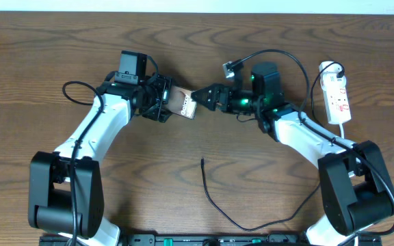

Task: Plug charger to phone and switch on socket
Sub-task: 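Move the right gripper toward the phone held by the left gripper, then grasp the phone's edge with the right gripper and release the left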

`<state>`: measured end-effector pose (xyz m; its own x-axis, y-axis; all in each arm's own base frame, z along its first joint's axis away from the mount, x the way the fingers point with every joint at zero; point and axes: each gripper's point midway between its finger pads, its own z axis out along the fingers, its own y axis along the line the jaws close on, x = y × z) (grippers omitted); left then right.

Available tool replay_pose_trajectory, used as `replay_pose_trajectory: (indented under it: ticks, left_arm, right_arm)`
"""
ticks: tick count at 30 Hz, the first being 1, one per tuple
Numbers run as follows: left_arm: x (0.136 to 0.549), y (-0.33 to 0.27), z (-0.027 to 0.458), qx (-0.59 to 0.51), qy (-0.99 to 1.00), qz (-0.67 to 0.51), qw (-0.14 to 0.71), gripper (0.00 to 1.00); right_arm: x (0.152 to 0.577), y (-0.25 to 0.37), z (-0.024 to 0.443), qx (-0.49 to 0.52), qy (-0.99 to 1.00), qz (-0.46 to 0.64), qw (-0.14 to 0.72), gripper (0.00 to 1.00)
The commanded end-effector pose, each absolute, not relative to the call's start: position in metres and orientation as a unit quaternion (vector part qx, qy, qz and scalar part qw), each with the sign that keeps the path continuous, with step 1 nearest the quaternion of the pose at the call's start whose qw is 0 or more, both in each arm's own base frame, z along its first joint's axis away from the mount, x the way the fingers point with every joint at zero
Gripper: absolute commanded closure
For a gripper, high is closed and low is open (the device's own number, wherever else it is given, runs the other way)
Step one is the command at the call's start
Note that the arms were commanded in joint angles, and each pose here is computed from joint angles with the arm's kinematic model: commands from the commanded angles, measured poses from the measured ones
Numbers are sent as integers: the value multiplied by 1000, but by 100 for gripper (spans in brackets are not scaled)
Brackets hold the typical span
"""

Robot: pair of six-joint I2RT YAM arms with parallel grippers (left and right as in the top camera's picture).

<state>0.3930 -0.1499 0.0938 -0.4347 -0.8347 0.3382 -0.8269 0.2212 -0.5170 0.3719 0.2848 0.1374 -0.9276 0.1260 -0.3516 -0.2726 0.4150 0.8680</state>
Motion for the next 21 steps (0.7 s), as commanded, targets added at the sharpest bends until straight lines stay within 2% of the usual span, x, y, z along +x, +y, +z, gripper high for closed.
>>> replay_pose_trajectory:
  ticks: [1,9,15,19,21]
  left_arm:
    - [398,-163,119,-532,770,-353,13,92]
    - [395,-178,122,-534,764,-361,1,93]
    - [389,-194,124,-521,769,-369,-15,93]
    - [387,-208,131,-508,769,-388,-26,93]
    - [388,-212,133,-501,770,-395,-26,93]
  right_arm:
    - [370,298,137,-82,821,525,208,9]
    - [366,309,131,-83,830,507,215,12]
    - [367,309,125,-74,840,492,217,20]
    - [367,305,117,-61,850,477,213,32]
    - [366,304,116,-60,852,475,210,35]
